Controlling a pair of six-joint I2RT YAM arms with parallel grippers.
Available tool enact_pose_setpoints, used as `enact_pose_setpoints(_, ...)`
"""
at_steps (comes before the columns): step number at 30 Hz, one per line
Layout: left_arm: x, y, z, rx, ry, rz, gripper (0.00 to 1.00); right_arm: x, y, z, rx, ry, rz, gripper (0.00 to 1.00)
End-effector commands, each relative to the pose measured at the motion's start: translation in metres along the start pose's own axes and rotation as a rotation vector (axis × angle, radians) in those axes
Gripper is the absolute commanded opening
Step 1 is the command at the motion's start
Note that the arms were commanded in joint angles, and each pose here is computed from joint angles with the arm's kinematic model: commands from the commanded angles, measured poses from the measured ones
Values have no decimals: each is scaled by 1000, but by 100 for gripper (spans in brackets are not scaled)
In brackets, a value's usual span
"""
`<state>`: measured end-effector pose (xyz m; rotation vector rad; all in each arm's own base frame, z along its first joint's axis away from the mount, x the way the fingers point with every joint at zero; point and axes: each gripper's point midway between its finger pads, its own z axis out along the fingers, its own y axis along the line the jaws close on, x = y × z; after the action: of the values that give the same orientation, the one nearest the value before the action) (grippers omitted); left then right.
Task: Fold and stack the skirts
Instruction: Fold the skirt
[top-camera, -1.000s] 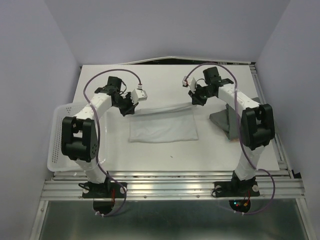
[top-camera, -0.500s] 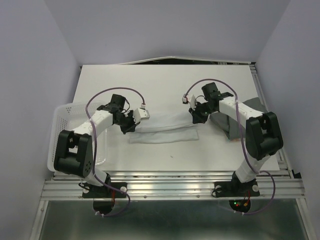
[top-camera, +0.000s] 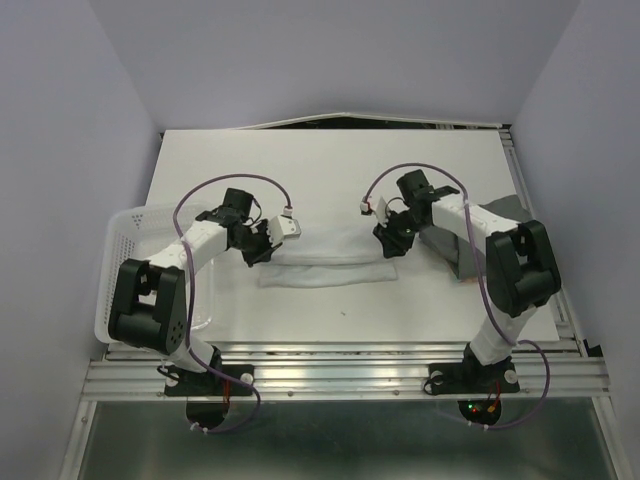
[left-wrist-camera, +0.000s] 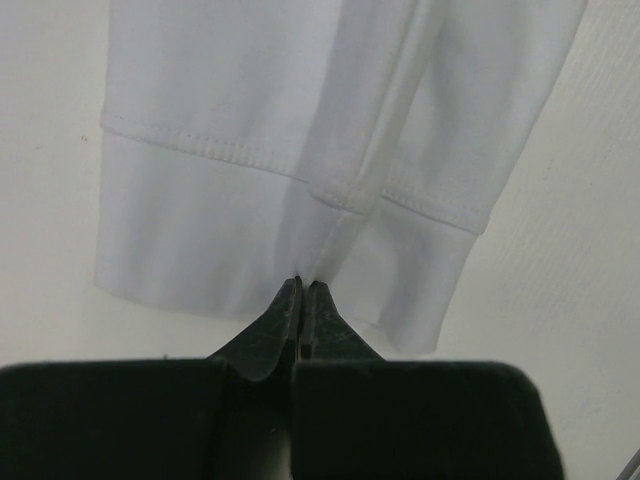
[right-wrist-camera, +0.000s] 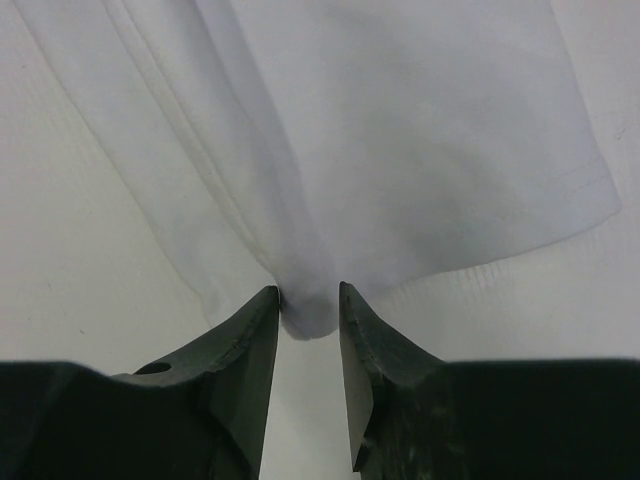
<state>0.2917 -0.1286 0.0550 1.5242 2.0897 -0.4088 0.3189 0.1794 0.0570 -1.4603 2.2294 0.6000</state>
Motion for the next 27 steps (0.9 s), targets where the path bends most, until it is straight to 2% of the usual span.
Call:
enact_pose_setpoints(1,-1,-1,0,13,4,9,22,-10,8,1,-3,24,-82,37)
enact_pose_setpoints(3,0,-2,1,20,8,5,25,-7,11,5,-1,35,-94,36)
enact_pose_setpoints(8,2,-4,1,35,17,9,23,-6,13,11,4,50,-111,34)
enact_pose_setpoints(13,4,-8,1,59,25,14,24,0,11,13,7,74,-113,38)
enact_pose_setpoints(21,6,-12,2,76,32,13,30,11,12,20,49,110,-164,37)
enact_pose_setpoints(23,6,-11,3,78,32,12,25,11,9,20,64,111,-170,33)
enact_pose_setpoints(24,6,-11,3,79,32,11,20,11,9,20,68,108,-169,30)
enact_pose_setpoints(25,5,-11,3,76,31,11,11,9,8,20,70,104,-170,24)
enact_pose_setpoints(27,3,-9,2,75,26,10,4,4,6,16,84,93,-170,17)
